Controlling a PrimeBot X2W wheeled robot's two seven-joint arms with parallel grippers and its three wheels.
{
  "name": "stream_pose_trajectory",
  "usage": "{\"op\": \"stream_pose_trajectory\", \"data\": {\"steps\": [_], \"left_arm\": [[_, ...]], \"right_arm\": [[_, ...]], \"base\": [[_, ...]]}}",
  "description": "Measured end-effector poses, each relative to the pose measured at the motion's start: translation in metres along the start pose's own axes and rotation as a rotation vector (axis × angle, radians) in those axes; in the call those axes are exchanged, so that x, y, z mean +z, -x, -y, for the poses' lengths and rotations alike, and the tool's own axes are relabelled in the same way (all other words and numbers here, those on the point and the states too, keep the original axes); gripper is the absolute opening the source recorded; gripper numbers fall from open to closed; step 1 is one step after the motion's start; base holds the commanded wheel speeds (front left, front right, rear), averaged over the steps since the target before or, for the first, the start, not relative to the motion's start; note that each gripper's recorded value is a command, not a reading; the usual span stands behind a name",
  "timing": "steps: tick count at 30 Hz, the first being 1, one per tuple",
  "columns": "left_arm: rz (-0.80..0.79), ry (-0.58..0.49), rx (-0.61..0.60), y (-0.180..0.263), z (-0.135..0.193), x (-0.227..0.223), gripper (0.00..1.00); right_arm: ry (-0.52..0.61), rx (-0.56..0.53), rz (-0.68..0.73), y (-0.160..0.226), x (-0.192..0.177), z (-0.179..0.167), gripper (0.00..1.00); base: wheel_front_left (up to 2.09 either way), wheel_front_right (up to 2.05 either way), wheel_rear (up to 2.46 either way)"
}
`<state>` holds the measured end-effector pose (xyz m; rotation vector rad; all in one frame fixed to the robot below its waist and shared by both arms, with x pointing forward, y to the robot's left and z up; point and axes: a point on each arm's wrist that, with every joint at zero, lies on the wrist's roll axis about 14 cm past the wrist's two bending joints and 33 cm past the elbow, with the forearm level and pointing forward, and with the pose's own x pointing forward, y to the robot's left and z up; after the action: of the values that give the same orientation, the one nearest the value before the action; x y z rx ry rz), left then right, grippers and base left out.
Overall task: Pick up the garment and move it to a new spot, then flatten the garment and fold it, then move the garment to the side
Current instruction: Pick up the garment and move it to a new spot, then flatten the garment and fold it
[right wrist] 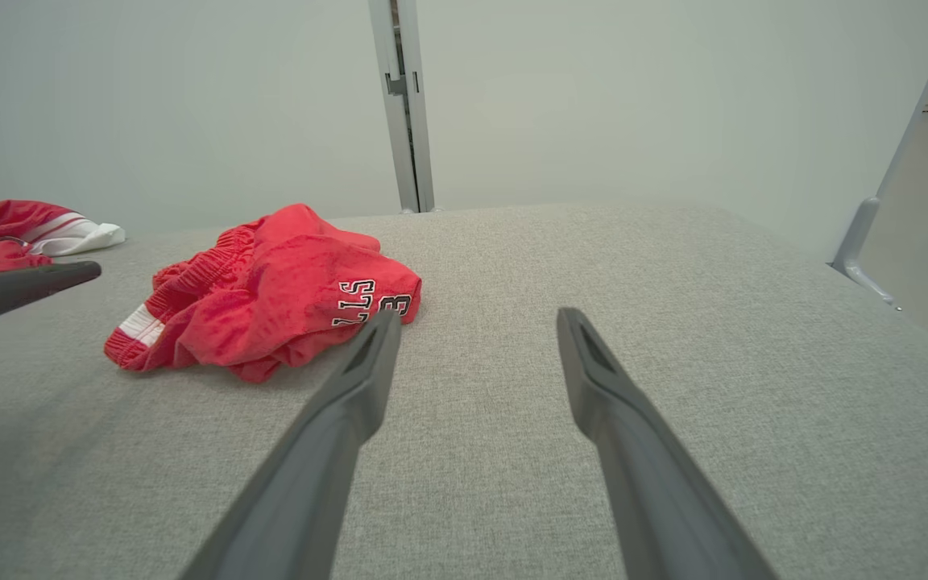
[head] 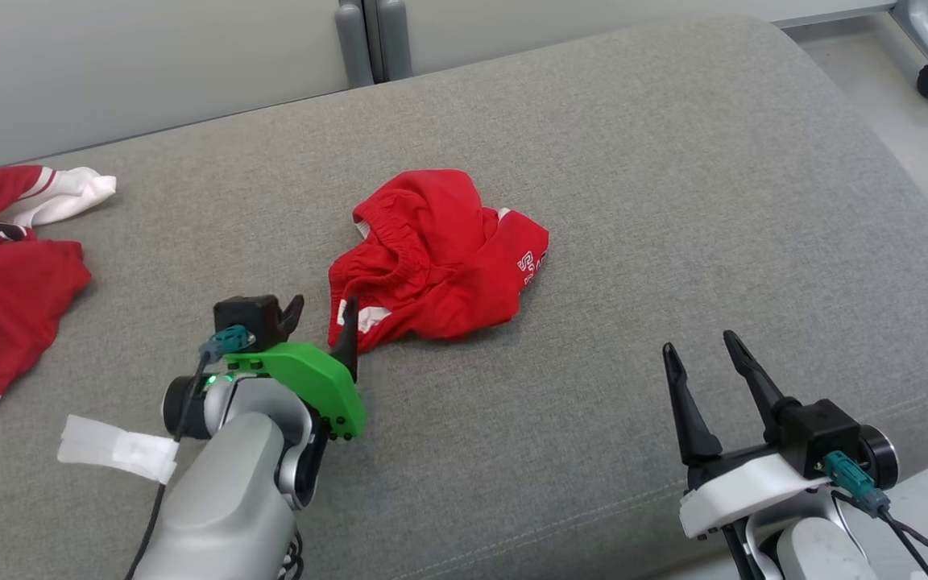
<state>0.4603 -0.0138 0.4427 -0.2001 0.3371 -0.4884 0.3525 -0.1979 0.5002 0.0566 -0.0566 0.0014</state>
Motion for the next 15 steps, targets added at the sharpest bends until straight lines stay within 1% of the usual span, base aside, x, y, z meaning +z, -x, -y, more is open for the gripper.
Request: {"op": "stream_pose_trajectory", "data": {"steps": [2, 5, 9, 10, 13, 14, 15], "left_arm": [[-0.015, 0.032, 0.023, -0.002, -0.007, -0.005, 1.0], [-0.04, 0.036, 0.035, -0.007, -0.012, -0.011, 1.0], [-0.076, 0.047, 0.018, -0.02, -0.01, -0.023, 1.0], [-0.102, 0.057, 0.011, -0.024, -0.008, -0.032, 1.0], [-0.14, 0.067, 0.019, -0.029, -0.01, -0.045, 1.0], [-0.14, 0.067, 0.019, -0.029, -0.01, -0.045, 0.98], [-0.148, 0.071, 0.023, -0.03, -0.011, -0.049, 0.86]], "right_arm": [[0.005, 0.001, 0.001, -0.001, 0.0, 0.0, 1.0], [0.013, -0.009, 0.005, -0.004, 0.002, 0.004, 1.0], [0.023, -0.044, -0.018, -0.002, -0.004, 0.015, 1.0], [0.03, -0.06, -0.029, -0.002, -0.007, 0.021, 1.0], [0.039, -0.074, -0.039, -0.002, -0.009, 0.026, 1.0], [0.039, -0.074, -0.039, -0.002, -0.009, 0.026, 1.0], [0.04, -0.078, -0.042, -0.002, -0.01, 0.027, 1.0]], "base": [[0.0, 0.0, 0.0], [0.0, 0.0, 0.0], [0.0, 0.0, 0.0], [0.0, 0.0, 0.0], [0.0, 0.0, 0.0], [0.0, 0.0, 0.0], [0.0, 0.0, 0.0]]}}
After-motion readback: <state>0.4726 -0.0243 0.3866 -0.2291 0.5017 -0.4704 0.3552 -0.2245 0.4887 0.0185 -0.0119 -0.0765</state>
